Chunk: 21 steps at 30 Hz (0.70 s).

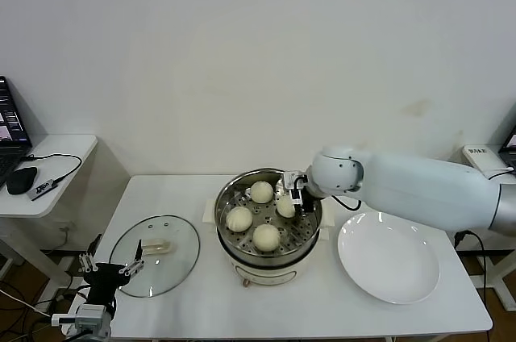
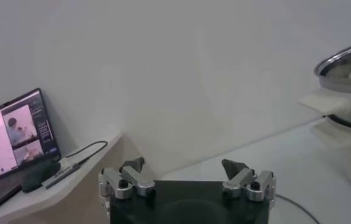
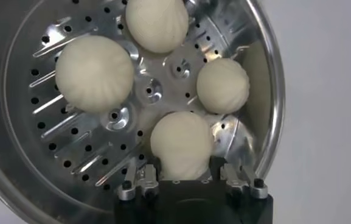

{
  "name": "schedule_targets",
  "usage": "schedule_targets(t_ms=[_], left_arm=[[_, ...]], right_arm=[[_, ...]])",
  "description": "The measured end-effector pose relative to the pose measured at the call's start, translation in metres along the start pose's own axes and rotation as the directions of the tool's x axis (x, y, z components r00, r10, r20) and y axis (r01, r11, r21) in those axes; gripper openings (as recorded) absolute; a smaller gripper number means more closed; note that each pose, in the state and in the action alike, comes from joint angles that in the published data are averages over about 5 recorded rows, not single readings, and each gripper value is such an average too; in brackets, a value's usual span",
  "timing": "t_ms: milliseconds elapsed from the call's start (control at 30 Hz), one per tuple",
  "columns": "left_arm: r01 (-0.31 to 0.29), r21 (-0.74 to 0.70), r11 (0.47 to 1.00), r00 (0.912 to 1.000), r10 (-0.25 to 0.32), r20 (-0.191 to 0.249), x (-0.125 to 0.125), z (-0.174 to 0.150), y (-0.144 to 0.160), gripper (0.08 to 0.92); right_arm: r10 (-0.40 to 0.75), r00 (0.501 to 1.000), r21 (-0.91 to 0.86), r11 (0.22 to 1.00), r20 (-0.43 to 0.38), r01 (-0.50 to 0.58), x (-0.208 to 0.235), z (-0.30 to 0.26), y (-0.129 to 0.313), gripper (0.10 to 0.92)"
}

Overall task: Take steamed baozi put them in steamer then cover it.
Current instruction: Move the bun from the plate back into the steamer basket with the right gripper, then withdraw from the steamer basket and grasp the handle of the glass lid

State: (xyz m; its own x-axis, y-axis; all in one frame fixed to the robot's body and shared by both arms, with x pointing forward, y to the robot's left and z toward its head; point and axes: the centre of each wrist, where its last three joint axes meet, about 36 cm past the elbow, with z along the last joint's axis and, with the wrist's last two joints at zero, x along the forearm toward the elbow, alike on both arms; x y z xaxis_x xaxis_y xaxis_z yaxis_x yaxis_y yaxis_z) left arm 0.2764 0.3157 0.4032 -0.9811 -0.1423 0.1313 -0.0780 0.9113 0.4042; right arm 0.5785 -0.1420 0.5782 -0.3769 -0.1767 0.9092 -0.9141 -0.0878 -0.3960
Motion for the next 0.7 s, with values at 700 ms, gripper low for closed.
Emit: schedule_targets(t_ms=[700], left_arm=[[0.000, -0.001, 1.000, 0.9999, 0.000, 0.011, -0.001, -0.004, 0.001, 0.823]], right_arm=[[0.049, 0.997, -0.032, 0.998, 0.063, -0.047, 0.050, 0.005, -0.011, 0.823]])
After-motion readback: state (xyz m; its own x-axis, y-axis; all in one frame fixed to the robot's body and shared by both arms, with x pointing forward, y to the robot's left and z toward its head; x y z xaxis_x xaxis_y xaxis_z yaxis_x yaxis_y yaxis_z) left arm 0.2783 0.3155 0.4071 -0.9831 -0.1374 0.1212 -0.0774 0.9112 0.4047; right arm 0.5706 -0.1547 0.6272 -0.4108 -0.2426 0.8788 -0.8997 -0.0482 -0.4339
